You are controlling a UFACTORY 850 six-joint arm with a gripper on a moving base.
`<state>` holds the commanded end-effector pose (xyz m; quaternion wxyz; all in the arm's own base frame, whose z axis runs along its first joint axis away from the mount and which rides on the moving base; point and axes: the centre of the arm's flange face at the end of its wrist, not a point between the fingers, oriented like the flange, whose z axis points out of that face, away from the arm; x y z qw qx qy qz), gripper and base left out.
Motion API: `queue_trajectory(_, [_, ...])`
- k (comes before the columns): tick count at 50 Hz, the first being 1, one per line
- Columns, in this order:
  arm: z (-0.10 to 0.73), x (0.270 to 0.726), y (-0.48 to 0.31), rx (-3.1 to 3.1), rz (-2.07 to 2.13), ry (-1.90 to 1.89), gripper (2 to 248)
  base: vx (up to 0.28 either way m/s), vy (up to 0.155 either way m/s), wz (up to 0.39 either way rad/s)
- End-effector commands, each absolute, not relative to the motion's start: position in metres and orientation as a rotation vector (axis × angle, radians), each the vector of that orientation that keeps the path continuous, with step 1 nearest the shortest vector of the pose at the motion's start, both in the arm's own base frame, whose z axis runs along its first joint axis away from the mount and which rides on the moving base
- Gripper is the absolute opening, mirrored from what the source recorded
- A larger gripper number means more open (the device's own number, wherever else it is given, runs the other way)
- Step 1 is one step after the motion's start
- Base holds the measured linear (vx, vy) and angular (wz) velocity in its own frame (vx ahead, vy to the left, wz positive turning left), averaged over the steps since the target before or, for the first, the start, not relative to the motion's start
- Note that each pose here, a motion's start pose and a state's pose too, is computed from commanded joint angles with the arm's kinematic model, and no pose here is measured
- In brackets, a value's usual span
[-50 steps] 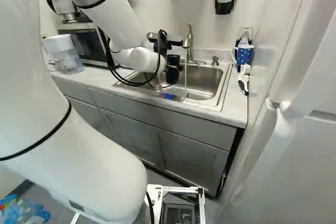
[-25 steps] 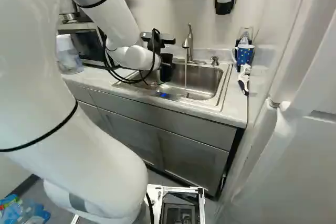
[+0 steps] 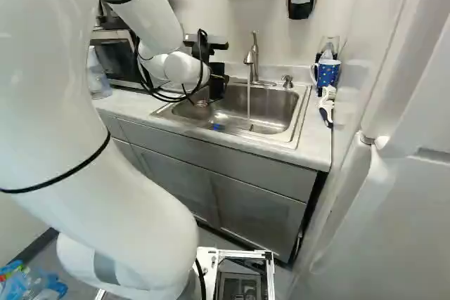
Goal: Rinse the cup and place it in the tray
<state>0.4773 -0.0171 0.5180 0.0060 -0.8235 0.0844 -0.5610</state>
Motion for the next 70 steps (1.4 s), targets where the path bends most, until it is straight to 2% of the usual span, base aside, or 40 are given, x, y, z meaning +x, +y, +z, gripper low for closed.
queue_trajectory(70, [0.573, 0.468, -0.013, -2.452, -1.837, 0.318, 126, 0.0, 0.0, 0.0])
